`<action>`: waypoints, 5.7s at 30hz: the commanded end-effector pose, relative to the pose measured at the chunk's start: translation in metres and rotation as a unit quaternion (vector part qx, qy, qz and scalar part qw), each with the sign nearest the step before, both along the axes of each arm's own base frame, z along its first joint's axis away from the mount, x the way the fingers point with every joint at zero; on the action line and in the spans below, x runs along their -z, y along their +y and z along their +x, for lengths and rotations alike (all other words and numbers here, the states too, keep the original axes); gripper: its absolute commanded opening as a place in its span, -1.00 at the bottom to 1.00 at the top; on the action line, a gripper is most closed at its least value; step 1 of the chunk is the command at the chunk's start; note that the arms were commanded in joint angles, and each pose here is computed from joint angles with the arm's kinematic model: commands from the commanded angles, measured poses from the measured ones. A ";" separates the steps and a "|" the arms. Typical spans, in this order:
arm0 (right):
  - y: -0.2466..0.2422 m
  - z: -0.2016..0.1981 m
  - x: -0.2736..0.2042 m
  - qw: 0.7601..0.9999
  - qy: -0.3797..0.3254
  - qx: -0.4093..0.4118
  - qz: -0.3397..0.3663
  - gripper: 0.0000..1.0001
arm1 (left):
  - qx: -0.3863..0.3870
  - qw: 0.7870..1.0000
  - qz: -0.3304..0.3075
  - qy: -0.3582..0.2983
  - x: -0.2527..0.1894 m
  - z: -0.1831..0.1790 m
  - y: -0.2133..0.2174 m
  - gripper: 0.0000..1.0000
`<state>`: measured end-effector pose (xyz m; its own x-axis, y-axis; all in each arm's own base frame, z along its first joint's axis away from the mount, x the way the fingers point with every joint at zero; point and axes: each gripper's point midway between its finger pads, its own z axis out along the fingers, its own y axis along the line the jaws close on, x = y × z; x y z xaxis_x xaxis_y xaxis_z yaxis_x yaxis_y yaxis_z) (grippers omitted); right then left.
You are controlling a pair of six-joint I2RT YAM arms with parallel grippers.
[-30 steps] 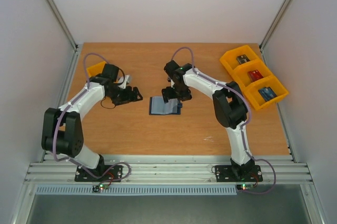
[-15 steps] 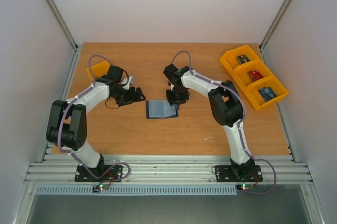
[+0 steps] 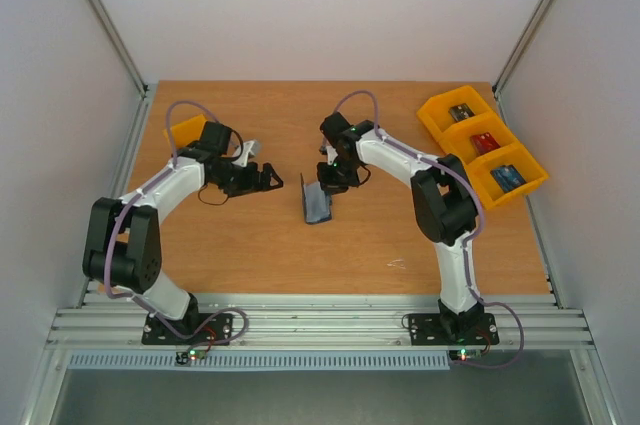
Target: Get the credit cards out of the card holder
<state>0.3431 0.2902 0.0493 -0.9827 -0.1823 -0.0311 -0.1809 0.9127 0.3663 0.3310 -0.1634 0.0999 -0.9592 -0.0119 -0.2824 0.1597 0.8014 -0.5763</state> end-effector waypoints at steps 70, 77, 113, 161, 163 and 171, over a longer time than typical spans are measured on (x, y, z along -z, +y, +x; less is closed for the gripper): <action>0.016 -0.009 -0.280 0.963 -0.237 -0.042 0.118 -0.97 | 0.158 0.959 -0.210 -0.109 -0.156 0.010 -0.093 -0.67; -0.006 -0.003 -0.268 0.966 -0.238 -0.046 0.091 -0.93 | 0.165 0.956 -0.216 -0.107 -0.160 0.004 -0.092 -0.99; 0.081 -0.022 -0.229 0.911 -0.359 -0.177 0.097 -0.15 | 0.129 0.978 -0.086 -0.137 -0.166 0.010 -0.067 -1.00; -0.015 -0.019 -0.239 0.916 -0.312 -0.200 0.153 0.92 | 0.275 0.933 -0.140 -0.185 -0.200 -0.042 -0.077 -0.99; -0.012 -0.028 -0.243 0.910 -0.307 -0.218 0.171 0.97 | 0.287 0.929 -0.145 -0.186 -0.202 -0.048 -0.076 -0.99; -0.001 -0.050 -0.258 0.890 -0.290 -0.267 0.229 0.93 | 0.346 0.900 -0.181 -0.196 -0.218 -0.078 -0.077 -0.99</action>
